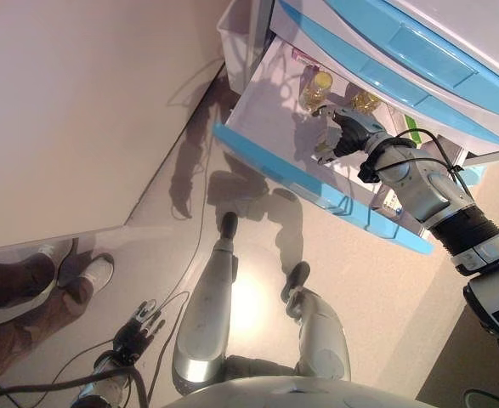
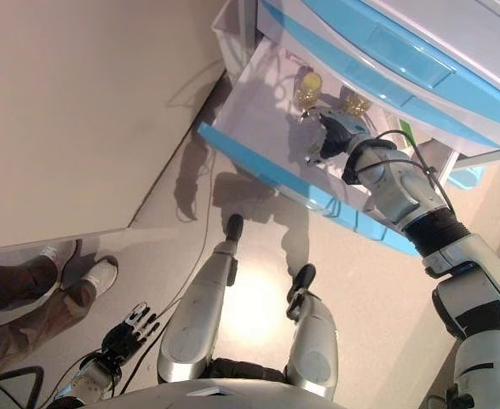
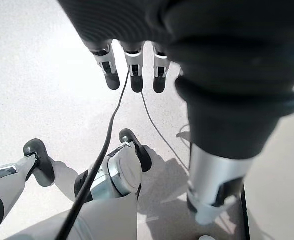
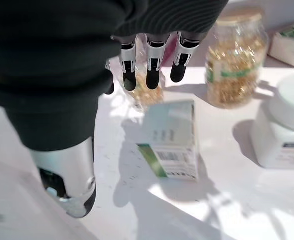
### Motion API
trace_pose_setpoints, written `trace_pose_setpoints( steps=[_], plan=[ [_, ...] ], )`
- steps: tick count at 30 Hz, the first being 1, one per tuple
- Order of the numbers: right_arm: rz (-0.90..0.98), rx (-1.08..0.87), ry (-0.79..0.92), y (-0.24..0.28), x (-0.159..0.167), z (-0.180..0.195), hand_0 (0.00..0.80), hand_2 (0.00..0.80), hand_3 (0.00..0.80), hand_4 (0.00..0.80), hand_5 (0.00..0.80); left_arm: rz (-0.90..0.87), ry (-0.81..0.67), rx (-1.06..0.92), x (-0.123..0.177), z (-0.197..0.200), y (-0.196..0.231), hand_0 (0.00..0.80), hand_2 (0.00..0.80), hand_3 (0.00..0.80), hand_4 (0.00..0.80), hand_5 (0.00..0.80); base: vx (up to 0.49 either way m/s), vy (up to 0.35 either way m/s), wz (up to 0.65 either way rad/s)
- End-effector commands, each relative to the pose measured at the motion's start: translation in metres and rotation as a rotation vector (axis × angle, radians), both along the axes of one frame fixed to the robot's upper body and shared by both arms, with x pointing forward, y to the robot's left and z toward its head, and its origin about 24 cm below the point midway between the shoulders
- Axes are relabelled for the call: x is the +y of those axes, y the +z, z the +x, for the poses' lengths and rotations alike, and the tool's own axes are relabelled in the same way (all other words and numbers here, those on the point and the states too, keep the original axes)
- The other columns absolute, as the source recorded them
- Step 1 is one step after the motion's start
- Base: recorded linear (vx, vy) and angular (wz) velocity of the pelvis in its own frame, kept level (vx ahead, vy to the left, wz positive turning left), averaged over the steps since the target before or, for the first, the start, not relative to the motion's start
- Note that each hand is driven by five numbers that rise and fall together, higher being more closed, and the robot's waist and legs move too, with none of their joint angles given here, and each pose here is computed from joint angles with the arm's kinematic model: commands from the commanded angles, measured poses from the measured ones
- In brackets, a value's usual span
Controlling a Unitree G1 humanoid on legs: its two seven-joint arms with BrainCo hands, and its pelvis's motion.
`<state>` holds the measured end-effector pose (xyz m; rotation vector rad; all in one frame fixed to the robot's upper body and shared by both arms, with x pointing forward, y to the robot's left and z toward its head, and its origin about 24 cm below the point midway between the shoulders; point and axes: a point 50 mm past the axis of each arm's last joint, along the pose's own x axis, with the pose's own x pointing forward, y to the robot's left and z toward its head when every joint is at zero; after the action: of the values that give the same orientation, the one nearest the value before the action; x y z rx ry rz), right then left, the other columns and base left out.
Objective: Open the drawer and pick up the medicine
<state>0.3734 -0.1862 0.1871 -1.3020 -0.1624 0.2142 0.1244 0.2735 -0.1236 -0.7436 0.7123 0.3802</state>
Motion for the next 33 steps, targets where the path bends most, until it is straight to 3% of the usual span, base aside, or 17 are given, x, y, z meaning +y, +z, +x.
trace_pose_setpoints(
  steps=[1,14,30,31,32,33],
  plan=[
    [-0.056,-0.102,-0.026,0.026,-0.005,0.005,0.0,0.0,0.0,0.0,0.0,0.003,-0.066,0.058,-0.004,-0.013,-0.005,0.0,0.0,0.0,0.0,0.0,0.0,0.0,0.0],
    [-0.104,-0.032,-0.173,0.012,-0.031,0.016,0.0,0.0,0.0,0.0,0.0,-0.009,-0.082,0.05,-0.009,-0.008,-0.005,0.0,0.0,0.0,0.0,0.0,-0.001,0.005,0.02],
    [-0.094,0.005,-0.208,0.006,-0.043,0.02,0.0,0.0,0.0,0.0,0.0,-0.023,-0.085,0.048,-0.013,-0.006,-0.006,0.0,0.0,0.0,0.0,0.0,-0.002,0.005,0.0],
    [-0.094,0.002,-0.211,0.007,-0.042,0.02,0.041,0.041,0.041,0.041,0.041,-0.024,-0.087,0.048,-0.013,-0.006,-0.005,0.0,0.0,0.0,0.0,0.0,-0.003,0.014,0.03],
    [-0.091,0.003,-0.211,0.007,-0.042,0.02,0.154,0.154,0.154,0.154,0.154,-0.025,-0.088,0.049,-0.013,-0.006,-0.006,0.0,0.0,0.0,0.0,0.0,0.0,0.015,0.05],
    [-0.09,0.005,-0.211,0.007,-0.042,0.021,0.408,0.408,0.408,0.408,0.408,-0.027,-0.087,0.048,-0.014,-0.007,-0.006,0.0,0.0,0.0,0.0,0.0,0.004,0.015,0.04]
  ],
)
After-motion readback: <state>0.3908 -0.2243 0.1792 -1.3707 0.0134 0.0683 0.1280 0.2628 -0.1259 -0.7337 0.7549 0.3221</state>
